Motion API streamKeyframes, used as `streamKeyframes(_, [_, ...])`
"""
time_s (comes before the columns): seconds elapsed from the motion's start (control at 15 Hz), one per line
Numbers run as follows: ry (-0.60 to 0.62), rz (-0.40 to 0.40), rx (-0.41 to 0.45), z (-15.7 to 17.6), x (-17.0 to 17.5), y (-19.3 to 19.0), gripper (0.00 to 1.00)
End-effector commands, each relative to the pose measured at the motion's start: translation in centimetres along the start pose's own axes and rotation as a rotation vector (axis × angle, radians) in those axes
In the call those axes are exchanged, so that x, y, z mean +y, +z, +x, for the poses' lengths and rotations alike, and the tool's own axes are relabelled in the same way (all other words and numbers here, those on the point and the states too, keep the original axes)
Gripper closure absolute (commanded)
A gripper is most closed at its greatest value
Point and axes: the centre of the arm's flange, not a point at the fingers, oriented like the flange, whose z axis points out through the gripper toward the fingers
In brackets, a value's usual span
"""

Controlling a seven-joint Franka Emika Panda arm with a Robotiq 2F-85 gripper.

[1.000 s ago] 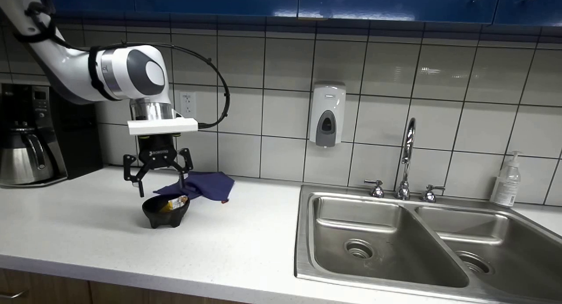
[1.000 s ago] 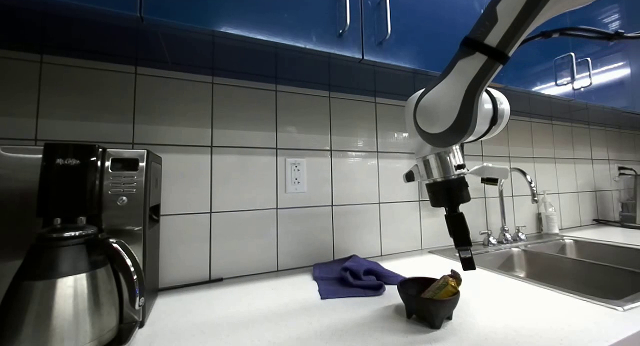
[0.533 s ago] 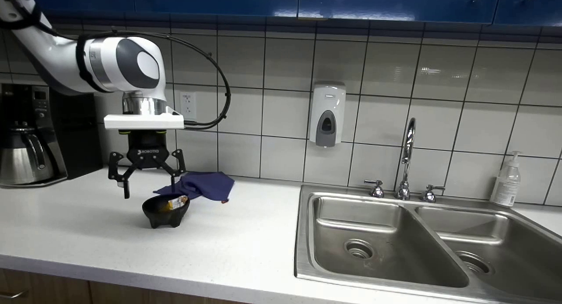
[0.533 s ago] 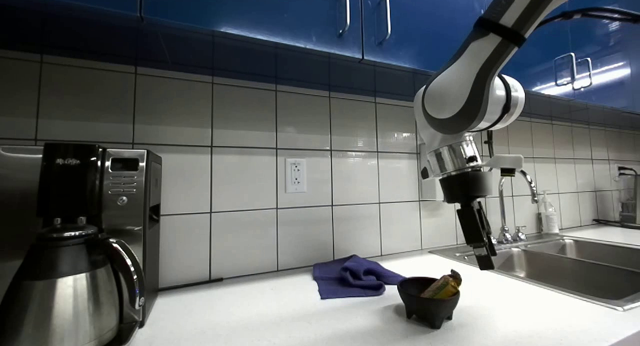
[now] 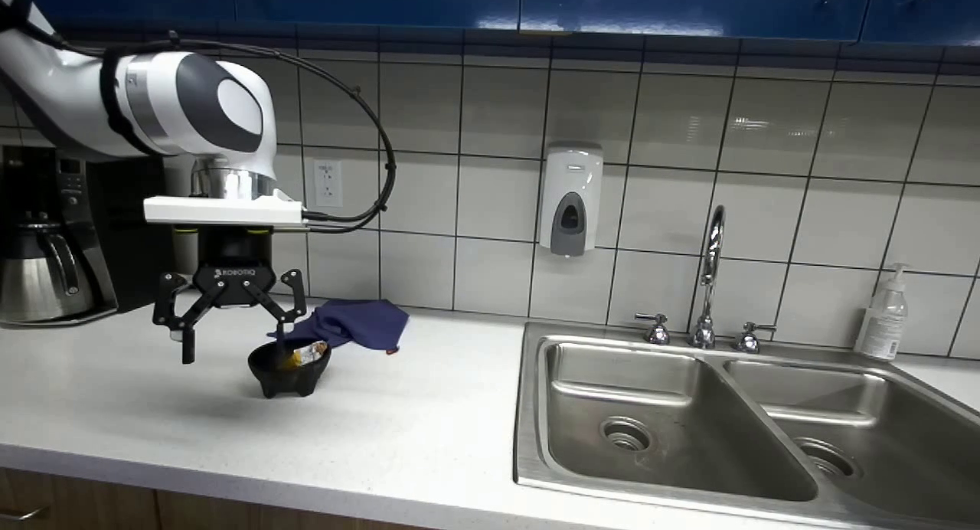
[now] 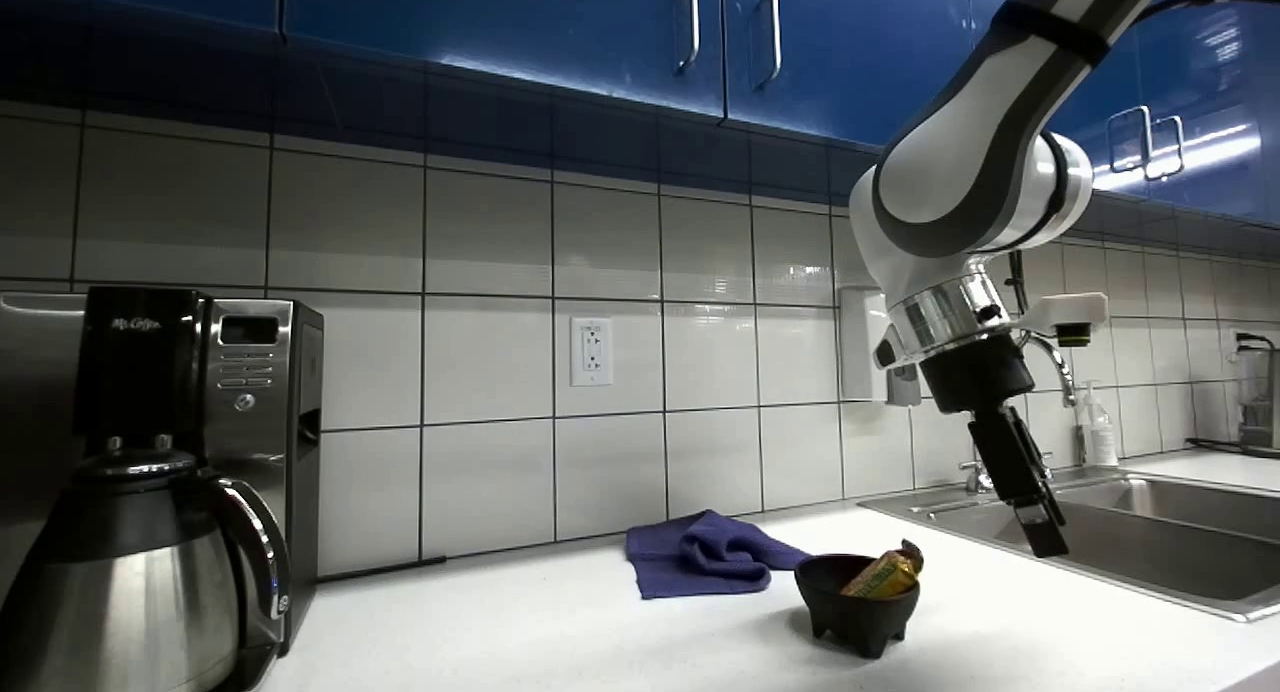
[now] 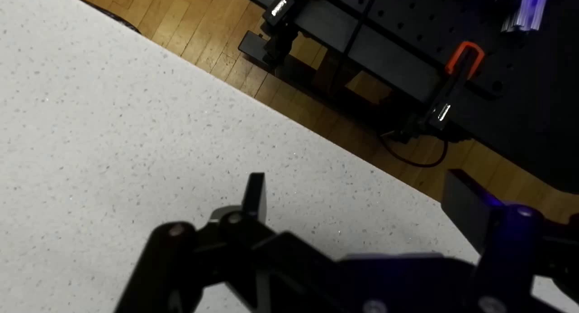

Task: Put the orange packet in the black bowl

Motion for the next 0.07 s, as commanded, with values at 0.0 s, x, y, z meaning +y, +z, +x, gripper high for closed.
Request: streamKeyframes(0.0, [0.005,0.0,-0.001,-0.19,-0.12,0.11,0.0])
